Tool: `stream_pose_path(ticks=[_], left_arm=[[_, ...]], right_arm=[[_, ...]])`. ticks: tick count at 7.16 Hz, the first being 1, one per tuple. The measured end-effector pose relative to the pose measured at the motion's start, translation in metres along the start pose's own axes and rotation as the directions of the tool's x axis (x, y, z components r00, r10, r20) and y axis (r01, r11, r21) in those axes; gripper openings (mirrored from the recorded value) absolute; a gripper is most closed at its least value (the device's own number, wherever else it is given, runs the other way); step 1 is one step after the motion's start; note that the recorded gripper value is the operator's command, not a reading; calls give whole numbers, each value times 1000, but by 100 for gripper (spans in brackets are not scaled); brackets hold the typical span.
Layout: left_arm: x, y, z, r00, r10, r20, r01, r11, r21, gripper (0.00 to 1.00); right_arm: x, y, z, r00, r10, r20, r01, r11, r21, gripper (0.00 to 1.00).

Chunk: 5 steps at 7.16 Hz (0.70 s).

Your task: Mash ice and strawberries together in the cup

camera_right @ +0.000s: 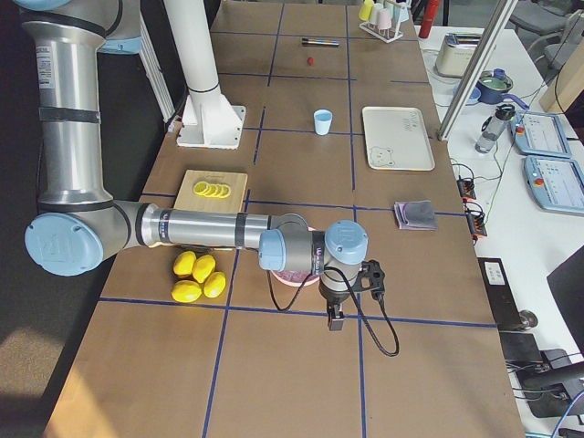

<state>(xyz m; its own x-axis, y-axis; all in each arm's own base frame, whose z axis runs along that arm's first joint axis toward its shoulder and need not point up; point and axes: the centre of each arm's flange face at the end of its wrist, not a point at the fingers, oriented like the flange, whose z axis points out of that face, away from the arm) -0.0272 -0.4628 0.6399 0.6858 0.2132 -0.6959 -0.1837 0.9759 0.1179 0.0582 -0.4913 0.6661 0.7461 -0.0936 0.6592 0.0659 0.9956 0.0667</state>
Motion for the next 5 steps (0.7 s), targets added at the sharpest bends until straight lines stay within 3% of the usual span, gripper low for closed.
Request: stream_pose_path(ticks=[3, 5], left_arm=[[-2, 0, 3, 1000, -4, -1, 4, 1000, -5, 100], [-3, 0, 4, 1000, -6, -1, 6, 1000, -6, 100]], right_arm=[[-8, 4, -7, 1000, -20, 14, 19, 1000, 19, 100], [-37, 1, -33, 996, -94, 10, 93, 992, 82, 100]])
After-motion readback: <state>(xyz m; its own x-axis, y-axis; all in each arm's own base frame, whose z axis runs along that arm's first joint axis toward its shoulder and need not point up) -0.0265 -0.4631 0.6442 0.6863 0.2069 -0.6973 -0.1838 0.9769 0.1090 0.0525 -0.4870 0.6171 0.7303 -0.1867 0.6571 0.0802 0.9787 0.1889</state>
